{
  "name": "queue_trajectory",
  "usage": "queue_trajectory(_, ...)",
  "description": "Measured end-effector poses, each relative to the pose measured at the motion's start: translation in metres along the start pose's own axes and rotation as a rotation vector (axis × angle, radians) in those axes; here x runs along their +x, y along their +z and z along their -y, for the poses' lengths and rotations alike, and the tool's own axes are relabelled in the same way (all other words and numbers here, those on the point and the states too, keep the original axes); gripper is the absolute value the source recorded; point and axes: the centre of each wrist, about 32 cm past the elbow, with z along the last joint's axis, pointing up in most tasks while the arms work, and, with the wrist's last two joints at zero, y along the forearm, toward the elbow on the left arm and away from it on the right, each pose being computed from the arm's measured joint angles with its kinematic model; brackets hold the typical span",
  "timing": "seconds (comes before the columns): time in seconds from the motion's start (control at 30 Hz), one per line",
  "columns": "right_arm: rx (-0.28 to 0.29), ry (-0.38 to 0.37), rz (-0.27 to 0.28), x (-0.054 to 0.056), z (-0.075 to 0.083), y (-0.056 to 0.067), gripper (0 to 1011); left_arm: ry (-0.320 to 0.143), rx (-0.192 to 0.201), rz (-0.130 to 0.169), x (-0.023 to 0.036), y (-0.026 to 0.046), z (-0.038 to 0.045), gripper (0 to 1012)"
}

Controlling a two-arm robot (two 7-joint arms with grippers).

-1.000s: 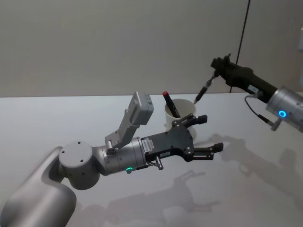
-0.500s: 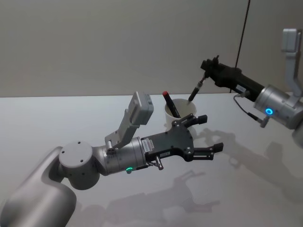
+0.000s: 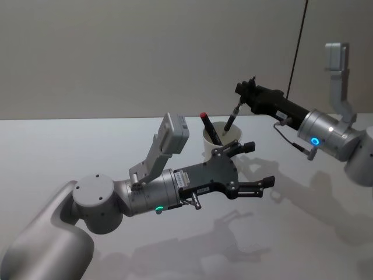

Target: Place the pen into the pen holder.

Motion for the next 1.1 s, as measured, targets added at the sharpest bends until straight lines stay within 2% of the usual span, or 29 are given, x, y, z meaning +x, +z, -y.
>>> queue_trajectory(0.63,-0.038,-0.009,0.025,-0.004,-0.01,-0.013,144,0.0,0.0,0.0,0.0,0.0,0.0,1003)
queue_trajectory(0.87,-0.044,-0.014,0.03,-0.004,-0.012,-0.016,319,0.0,0.0,0.0,0.0,0.0,0.0,1003)
queue_trajectory(0.97,-0.046,-0.016,0.03,-0.004,-0.013,-0.017,437,0.0,0.0,0.0,0.0,0.0,0.0,1003)
queue_trajectory(1.07,-0.046,-0.018,0.03,-0.004,-0.013,-0.017,497,0.0,0.0,0.0,0.0,0.0,0.0,1003)
queue_trajectory(1.1,-0.046,-0.02,0.029,-0.004,-0.014,-0.017,557,0.0,0.0,0.0,0.0,0.0,0.0,1003)
